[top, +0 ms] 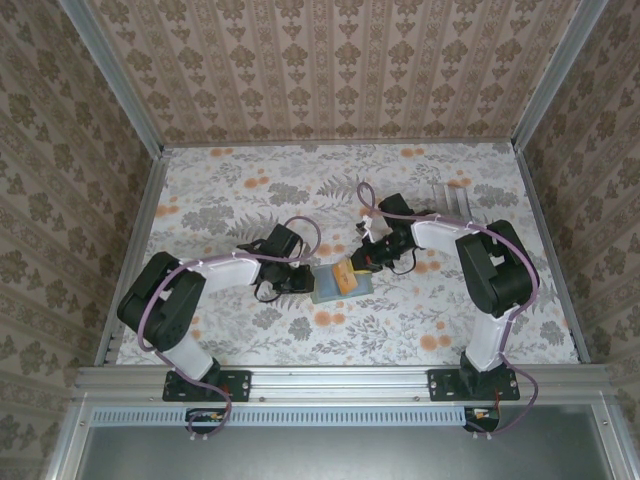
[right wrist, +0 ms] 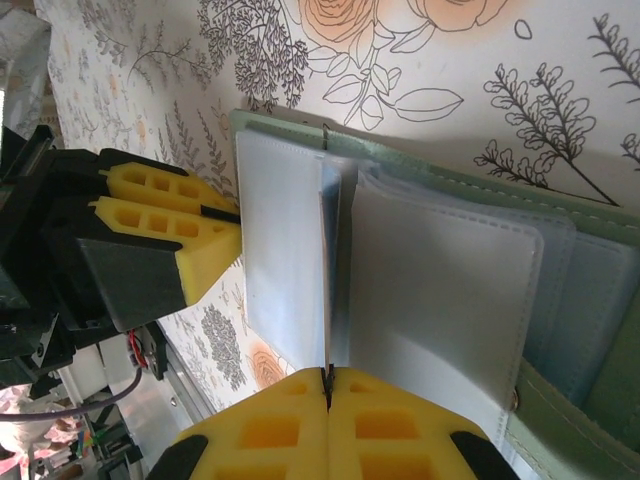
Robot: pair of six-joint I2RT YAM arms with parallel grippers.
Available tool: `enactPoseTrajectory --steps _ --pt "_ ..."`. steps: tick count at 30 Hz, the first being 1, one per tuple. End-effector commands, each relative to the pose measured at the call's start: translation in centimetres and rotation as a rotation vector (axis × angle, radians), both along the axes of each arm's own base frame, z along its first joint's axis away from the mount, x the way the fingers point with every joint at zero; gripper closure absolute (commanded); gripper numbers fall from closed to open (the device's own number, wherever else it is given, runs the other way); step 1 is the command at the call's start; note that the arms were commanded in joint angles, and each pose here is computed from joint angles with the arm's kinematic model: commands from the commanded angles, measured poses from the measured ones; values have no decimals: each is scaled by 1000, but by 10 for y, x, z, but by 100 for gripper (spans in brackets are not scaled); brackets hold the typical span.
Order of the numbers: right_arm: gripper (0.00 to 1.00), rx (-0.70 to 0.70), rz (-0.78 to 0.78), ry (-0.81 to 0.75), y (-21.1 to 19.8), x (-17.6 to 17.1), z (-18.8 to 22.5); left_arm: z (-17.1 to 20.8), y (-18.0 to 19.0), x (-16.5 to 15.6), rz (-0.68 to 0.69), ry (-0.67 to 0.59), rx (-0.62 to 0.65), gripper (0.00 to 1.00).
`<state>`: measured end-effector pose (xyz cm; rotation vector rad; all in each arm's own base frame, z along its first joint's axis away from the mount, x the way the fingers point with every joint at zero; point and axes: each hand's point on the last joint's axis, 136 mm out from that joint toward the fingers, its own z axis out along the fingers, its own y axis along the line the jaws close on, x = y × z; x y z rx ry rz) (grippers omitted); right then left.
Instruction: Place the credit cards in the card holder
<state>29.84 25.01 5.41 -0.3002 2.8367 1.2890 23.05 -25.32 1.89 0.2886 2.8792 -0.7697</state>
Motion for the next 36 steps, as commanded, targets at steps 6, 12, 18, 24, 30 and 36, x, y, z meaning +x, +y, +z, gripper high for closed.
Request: enactPoseTrajectory --steps 6,12,18,24,30,36 --pt "100 -9 18 9 -2 -1 -13 -7 10 -1 32 14 25 86" --pt "100 -26 18 17 -5 -4 -24 -8 11 -1 33 16 27 86" --pt "100 -39 -4 -7 -6 4 -30 -8 12 -1 33 15 28 87" --pt "100 -34 -50 -12 -9 10 -29 -9 14 -2 38 12 30 88" --pt "100 -2 -33 17 4 3 -38 -8 13 -1 42 11 23 88" --pt "100 27 -64 17 9 4 -37 -9 13 -1 42 17 24 89"
